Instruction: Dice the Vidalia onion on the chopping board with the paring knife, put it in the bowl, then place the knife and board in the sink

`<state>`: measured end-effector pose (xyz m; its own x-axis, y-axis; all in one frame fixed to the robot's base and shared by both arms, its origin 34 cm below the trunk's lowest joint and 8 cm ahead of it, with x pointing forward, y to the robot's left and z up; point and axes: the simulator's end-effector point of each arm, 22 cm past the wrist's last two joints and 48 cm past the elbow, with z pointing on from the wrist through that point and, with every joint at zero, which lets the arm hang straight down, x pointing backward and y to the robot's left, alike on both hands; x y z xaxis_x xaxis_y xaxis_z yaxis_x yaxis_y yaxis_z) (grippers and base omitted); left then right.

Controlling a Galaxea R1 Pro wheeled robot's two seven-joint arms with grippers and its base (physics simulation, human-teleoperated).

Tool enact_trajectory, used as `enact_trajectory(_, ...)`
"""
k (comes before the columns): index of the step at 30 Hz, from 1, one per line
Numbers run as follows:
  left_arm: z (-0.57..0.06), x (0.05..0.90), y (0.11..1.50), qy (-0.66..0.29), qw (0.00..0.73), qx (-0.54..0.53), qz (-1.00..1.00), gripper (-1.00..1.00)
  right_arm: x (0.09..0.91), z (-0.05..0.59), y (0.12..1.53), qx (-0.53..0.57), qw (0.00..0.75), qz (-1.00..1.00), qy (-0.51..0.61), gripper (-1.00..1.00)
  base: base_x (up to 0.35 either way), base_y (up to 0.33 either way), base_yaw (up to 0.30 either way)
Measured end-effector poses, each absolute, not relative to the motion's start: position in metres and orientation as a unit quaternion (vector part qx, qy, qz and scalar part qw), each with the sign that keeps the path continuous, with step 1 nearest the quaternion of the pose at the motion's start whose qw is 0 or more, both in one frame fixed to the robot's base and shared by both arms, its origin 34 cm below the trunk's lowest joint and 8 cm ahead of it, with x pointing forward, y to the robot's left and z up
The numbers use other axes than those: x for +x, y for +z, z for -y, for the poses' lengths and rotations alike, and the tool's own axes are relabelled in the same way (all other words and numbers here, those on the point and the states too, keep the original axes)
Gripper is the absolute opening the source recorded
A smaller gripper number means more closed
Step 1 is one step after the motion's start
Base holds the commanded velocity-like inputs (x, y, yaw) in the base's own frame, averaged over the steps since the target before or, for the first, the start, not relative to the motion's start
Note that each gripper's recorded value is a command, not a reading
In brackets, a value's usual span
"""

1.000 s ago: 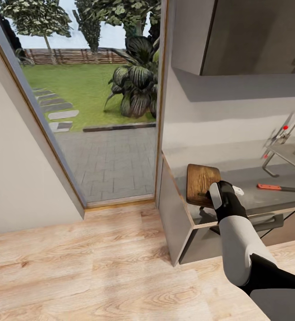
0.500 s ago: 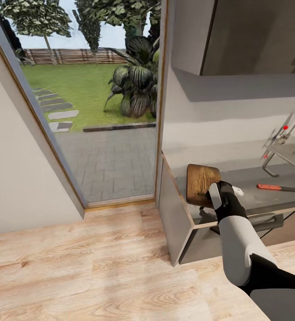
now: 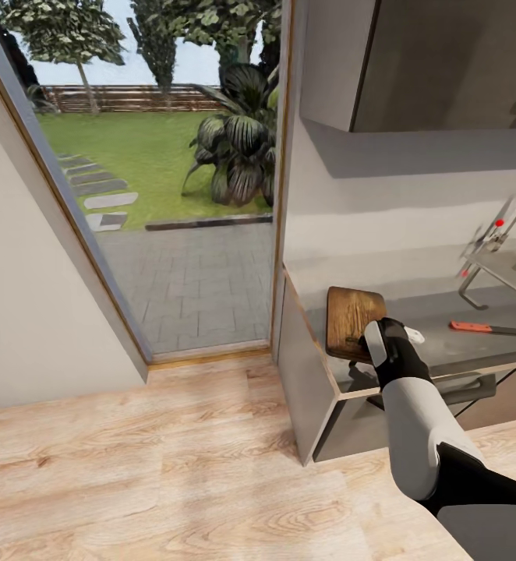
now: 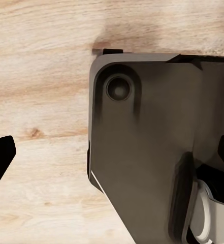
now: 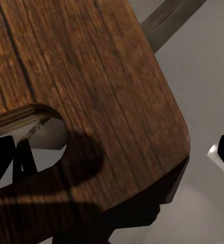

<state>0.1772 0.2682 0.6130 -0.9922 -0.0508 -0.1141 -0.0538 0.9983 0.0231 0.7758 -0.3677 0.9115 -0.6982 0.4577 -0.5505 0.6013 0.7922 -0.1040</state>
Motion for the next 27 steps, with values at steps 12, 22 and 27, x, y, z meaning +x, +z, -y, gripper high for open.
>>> enact_trajectory(12,-0.2682,0.1749,0.6126,0.013,0.054,-0.026,-0.998,1.00,0.7763,0.3681,0.9092,0.290,0.258,-0.911,-0.141,1.00,0.000,0.000,0.000)
enact_trajectory(22,-0.2685,0.1735,0.6125,0.013,0.052,-0.026,-0.998,1.00,0.7753,0.3672,0.9057,0.291,0.255,-0.911,-0.140,1.00,0.000,0.000,0.000)
enact_trajectory(27,-0.2681,0.1735,0.6124,0.013,0.052,-0.026,-0.998,1.00,0.7752,0.3672,0.9057,0.291,0.255,-0.911,-0.140,1.00,0.000,0.000,0.000)
